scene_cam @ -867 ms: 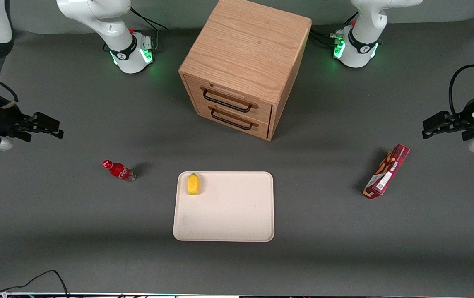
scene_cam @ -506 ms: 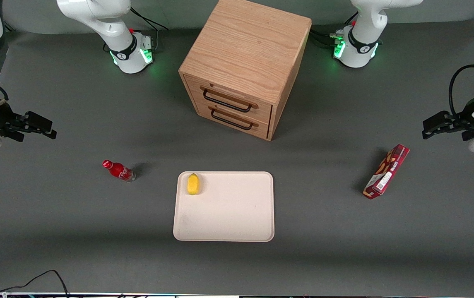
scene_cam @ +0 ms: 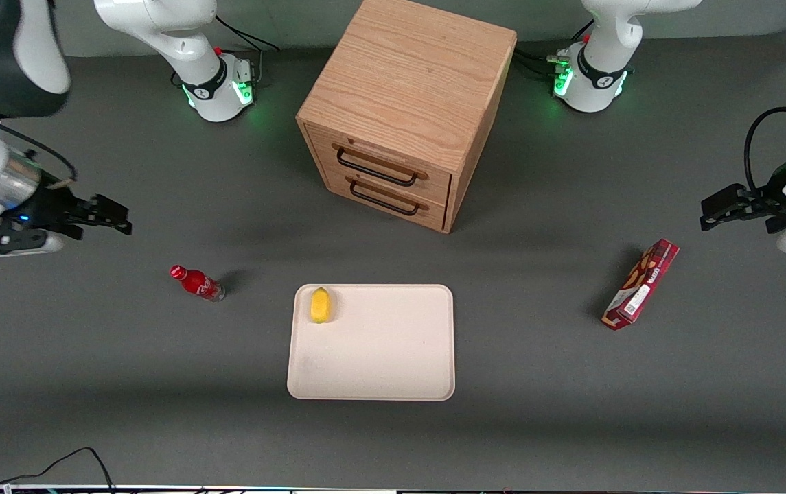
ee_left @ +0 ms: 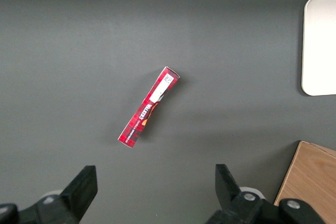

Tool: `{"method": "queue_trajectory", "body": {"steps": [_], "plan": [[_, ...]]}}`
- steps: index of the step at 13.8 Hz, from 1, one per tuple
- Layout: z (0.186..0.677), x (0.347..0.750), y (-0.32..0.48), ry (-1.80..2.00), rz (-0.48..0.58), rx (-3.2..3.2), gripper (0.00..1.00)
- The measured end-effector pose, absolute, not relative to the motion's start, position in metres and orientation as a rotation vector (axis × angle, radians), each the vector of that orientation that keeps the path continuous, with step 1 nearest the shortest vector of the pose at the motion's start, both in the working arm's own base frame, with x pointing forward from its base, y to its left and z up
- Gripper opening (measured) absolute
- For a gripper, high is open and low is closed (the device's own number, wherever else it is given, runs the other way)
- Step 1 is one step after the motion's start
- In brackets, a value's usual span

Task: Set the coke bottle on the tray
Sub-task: 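Move the open right gripper down toward the red Coca-Cola bottle, then close the right gripper around the bottle's body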

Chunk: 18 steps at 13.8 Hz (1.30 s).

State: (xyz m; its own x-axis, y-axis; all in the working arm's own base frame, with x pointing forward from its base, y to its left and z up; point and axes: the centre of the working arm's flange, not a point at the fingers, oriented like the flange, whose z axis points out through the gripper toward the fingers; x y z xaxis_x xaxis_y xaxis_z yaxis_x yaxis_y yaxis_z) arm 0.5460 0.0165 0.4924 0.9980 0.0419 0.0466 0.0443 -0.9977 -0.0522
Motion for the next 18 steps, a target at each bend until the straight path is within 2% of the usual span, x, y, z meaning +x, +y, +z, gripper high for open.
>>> {"method": "queue_trajectory", "body": {"steps": [4,12,14,15,17,18], "plan": [[0.412,0.527,0.031,-0.114,-0.152,-3.104,1.00],[0.327,0.546,0.032,-0.146,-0.270,-3.117,0.97],[0.325,0.546,0.033,-0.150,-0.267,-3.116,0.81],[0.325,0.546,0.036,-0.154,-0.267,-3.115,0.81],[0.325,0.545,0.047,-0.150,-0.265,-3.109,0.61],[0.324,0.544,0.051,-0.148,-0.264,-3.107,0.48]]}}
